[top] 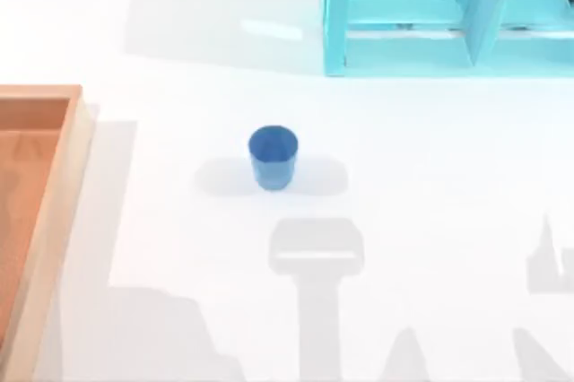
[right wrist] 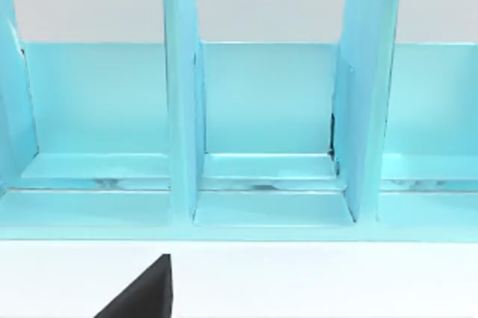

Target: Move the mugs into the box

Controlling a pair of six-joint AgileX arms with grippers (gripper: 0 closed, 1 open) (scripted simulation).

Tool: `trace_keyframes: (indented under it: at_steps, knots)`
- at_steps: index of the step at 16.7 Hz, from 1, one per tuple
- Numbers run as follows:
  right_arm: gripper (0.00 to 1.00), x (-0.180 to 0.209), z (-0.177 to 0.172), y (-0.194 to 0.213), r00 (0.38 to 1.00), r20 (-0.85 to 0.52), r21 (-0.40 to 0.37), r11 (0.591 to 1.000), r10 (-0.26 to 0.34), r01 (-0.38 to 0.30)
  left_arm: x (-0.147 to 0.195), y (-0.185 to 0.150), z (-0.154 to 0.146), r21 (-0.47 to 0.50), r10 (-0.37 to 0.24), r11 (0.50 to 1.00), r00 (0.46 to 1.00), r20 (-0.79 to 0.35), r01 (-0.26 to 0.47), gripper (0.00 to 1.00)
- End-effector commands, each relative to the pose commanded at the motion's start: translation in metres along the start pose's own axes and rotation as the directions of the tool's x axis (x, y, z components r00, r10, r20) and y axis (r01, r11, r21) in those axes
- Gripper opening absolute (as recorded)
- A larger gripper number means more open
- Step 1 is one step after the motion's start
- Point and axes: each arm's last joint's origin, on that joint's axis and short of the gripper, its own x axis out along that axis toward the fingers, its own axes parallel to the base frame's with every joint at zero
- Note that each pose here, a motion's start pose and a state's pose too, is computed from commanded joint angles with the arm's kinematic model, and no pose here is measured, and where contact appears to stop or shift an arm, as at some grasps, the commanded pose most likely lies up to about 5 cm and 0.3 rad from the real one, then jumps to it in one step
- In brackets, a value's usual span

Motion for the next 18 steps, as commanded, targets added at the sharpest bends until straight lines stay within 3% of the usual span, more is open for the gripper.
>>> trace_keyframes:
  at_steps: [8,15,18]
  knots:
    - [1.00,0.000,0.000,0.000,1.000,0.000,0.000,1.000,0.000,0.000,-0.078,-0.005,0.001,-0.004,0.005,1.000,1.000,0.009,-0.005,1.00]
    - [1.00,0.000,0.000,0.000,1.000,0.000,0.000,1.000,0.000,0.000,-0.083,-0.005,0.003,-0.010,0.004,1.000,1.000,0.007,-0.004,1.00]
    - [1.00,0.000,0.000,0.000,1.000,0.000,0.000,1.000,0.000,0.000,-0.082,-0.012,0.029,-0.031,0.016,0.999,1.000,-0.019,-0.016,1.00]
